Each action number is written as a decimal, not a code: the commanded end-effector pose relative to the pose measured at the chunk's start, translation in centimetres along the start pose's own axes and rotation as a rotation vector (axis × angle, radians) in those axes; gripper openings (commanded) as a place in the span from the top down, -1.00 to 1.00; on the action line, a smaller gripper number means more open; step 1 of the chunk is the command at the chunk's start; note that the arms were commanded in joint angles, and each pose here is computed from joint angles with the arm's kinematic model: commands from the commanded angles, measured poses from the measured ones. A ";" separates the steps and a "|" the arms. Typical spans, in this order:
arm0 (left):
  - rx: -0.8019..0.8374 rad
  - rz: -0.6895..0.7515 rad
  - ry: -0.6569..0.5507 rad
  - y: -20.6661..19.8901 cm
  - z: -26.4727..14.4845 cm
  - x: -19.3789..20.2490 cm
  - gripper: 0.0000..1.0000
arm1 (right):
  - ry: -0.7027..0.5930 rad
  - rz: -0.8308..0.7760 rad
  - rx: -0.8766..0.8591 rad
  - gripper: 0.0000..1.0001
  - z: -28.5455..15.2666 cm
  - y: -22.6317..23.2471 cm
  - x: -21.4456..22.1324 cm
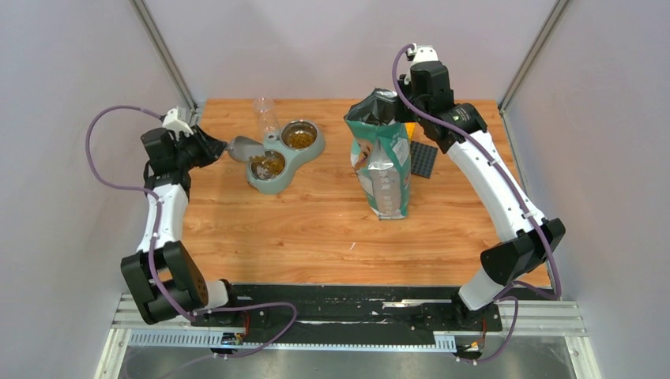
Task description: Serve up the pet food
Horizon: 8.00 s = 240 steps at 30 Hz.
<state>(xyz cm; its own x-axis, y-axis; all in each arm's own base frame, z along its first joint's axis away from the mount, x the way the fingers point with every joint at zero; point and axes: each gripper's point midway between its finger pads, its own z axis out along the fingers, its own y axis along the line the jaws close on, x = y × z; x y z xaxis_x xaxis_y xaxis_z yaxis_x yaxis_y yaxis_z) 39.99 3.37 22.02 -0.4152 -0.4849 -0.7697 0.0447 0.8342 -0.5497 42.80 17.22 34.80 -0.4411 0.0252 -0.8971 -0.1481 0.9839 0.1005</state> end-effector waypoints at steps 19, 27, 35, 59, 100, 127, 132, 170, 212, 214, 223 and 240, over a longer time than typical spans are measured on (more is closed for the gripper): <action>0.457 0.485 -0.266 -21.9 -10.4 -5.2 1.00 | -0.191 0.074 -0.017 1.00 -2.6 -0.4 -5.2; 0.726 0.166 -0.340 -30.7 -12.6 -10.1 1.00 | -0.191 0.069 -0.062 1.00 -2.5 0.8 -5.5; 0.886 0.100 -0.213 -36.6 -10.0 -8.8 1.00 | -0.210 0.043 -0.093 1.00 -2.9 1.9 -6.5; 0.671 0.438 0.133 -37.8 -1.4 1.7 1.00 | -0.233 -0.025 -0.169 1.00 -3.4 5.1 -7.3; 0.579 0.385 0.691 -35.8 6.7 19.7 1.00 | -0.173 0.021 -0.109 1.00 -2.6 4.4 -4.9; 0.813 0.021 0.439 -38.0 -1.3 1.6 1.00 | -0.193 0.047 -0.024 1.00 -2.5 1.2 -5.2; 0.856 -0.039 0.437 -38.2 -2.3 0.4 1.00 | -0.194 0.052 -0.019 1.00 -2.6 0.9 -5.0; 0.725 -0.382 0.324 -34.0 -3.1 -5.7 1.00 | -0.210 0.068 -0.010 1.00 -3.2 0.2 -4.9; 0.432 -0.576 -0.003 -19.2 -2.8 -8.1 1.00 | -0.235 0.059 0.002 1.00 -3.2 -0.3 -5.4; 0.405 -0.565 -0.009 -18.4 -2.2 -7.7 1.00 | -0.236 0.057 0.004 1.00 -3.3 -0.4 -5.4; 0.328 -0.554 -0.098 -15.8 -0.6 -7.6 1.00 | -0.239 0.055 0.011 1.00 -3.4 -0.7 -5.4; 0.183 -0.647 -0.190 -10.9 3.3 -4.5 1.00 | -0.240 0.047 0.024 1.00 -3.3 -1.0 -5.7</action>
<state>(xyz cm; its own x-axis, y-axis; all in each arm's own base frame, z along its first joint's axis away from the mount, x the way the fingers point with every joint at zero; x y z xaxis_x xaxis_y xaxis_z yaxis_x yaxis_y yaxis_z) 43.23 -4.90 29.40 -0.3123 -0.9070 -0.2824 -0.0465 0.3116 -0.9491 42.00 17.12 35.02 -0.4077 0.0437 -0.9121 -0.1397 0.9841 0.1096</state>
